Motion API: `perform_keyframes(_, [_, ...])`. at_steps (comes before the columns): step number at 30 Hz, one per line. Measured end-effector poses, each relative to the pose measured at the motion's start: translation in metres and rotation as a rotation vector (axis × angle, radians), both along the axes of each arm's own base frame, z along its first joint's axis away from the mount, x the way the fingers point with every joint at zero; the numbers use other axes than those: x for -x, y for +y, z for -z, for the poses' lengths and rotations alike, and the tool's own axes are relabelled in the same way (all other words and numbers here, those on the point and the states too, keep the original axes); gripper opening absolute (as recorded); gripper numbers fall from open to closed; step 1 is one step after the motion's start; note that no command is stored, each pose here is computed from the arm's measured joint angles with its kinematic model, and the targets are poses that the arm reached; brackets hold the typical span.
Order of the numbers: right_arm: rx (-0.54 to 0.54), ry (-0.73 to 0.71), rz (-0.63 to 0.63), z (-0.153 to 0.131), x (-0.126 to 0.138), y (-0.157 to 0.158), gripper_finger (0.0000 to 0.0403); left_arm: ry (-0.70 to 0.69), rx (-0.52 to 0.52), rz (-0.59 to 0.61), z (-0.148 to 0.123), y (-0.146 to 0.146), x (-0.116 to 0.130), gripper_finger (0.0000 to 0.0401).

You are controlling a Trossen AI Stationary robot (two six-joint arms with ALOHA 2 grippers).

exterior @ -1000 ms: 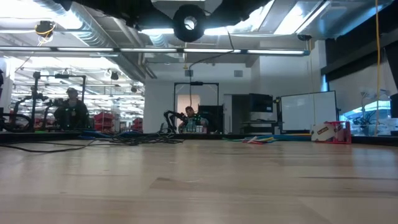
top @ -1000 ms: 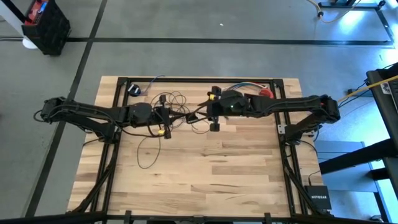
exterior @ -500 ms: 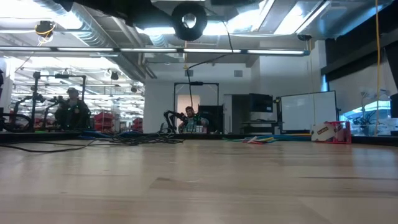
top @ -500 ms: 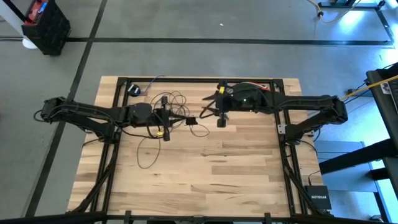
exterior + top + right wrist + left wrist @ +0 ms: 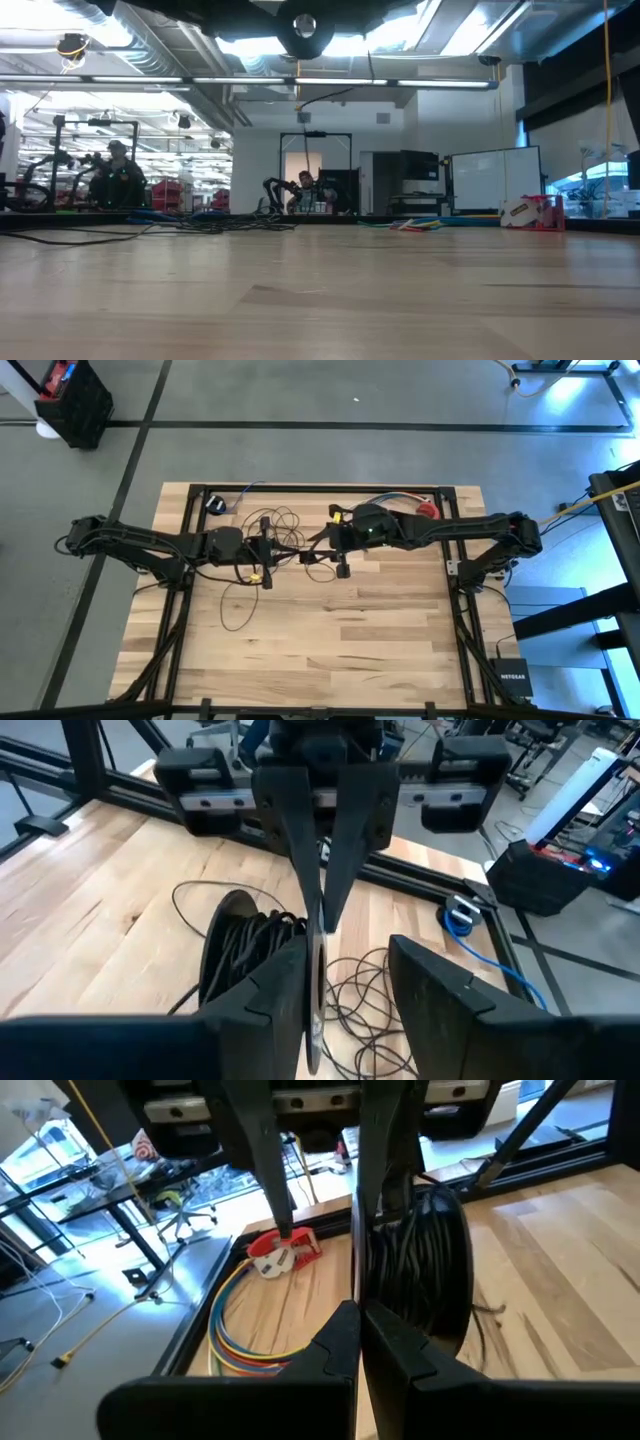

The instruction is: Coiling cords

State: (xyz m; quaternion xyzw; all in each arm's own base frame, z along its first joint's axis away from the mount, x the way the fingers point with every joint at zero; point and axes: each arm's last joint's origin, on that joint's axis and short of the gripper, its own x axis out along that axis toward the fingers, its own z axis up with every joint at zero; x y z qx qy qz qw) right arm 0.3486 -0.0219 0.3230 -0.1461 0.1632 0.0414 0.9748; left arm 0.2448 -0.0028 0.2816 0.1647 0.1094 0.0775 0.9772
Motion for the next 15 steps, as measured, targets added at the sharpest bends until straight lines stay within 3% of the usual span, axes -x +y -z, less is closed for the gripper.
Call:
perform_keyframes(7, [0.002, 0.008, 0.001, 0.0009, 0.0001, -0.0002, 0.0127, -0.009, 0.005, -0.001, -0.0008, 0.0, -0.0002, 0.0001])
perform_keyframes(15, [0.012, 0.035, -0.003, 0.0043, 0.0, -0.0002, 0.0014, -0.02, 0.02, -0.007, -0.0015, 0.0002, -0.0002, 0.0002])
